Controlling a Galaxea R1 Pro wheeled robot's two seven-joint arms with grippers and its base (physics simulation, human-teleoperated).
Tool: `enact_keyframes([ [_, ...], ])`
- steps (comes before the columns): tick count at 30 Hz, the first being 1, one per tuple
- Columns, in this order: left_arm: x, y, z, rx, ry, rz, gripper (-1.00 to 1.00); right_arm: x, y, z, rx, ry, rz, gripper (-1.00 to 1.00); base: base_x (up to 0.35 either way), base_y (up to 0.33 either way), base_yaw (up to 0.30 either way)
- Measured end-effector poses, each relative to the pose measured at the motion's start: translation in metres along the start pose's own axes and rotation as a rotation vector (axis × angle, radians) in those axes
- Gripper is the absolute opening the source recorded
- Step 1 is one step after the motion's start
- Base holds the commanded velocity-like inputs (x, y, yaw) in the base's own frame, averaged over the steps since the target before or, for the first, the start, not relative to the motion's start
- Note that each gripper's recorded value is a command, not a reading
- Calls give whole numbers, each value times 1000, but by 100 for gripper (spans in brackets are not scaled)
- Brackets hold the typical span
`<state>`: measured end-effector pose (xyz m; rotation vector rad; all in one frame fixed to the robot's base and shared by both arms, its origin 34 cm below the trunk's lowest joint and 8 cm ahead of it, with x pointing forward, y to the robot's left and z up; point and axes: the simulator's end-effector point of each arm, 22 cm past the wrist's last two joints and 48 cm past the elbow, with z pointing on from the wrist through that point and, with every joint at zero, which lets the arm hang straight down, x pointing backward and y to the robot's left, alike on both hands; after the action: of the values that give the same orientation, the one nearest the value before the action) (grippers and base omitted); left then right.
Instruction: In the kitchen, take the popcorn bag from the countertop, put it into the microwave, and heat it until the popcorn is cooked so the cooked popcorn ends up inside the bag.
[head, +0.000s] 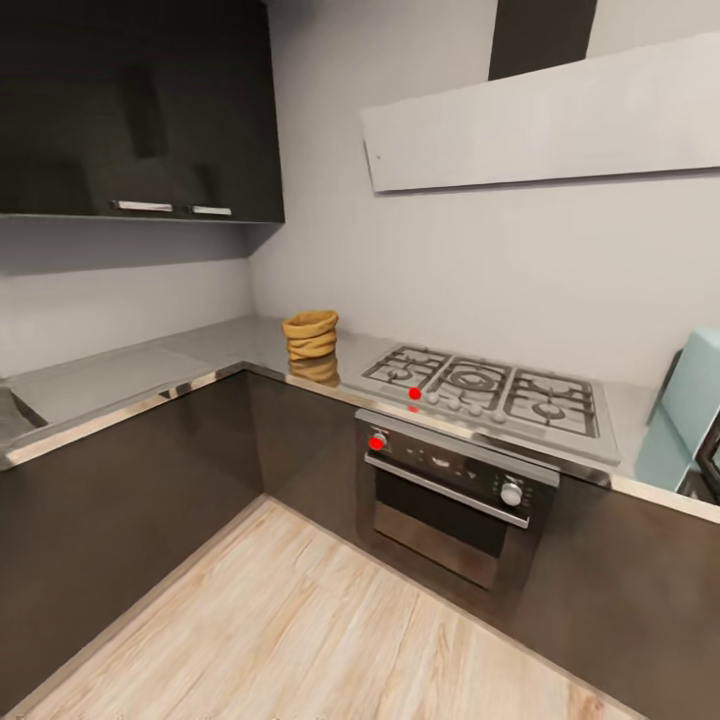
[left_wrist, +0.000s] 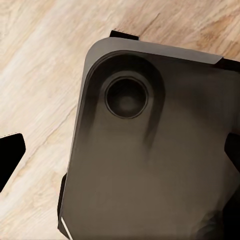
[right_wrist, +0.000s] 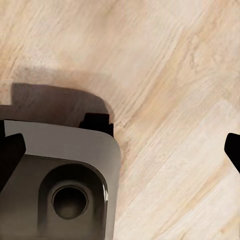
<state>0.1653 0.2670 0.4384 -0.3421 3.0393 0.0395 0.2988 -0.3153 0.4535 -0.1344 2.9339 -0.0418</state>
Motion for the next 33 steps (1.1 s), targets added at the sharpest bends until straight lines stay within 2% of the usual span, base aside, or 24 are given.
enact_keyframes([
  [21,0,0,0,0,1,-6,100,0,-1,0,2,-1,1,100,0,0,269],
  [28,3,-12,0,19,6,-13,100,-1,1,0,0,-4,5,100,0,0,269],
  [31,4,-13,0,21,7,-19,100,-2,10,1,-11,-4,17,100,0,0,268],
  [33,4,-13,0,21,6,-16,100,-3,19,1,-22,-5,61,100,20,0,269],
])
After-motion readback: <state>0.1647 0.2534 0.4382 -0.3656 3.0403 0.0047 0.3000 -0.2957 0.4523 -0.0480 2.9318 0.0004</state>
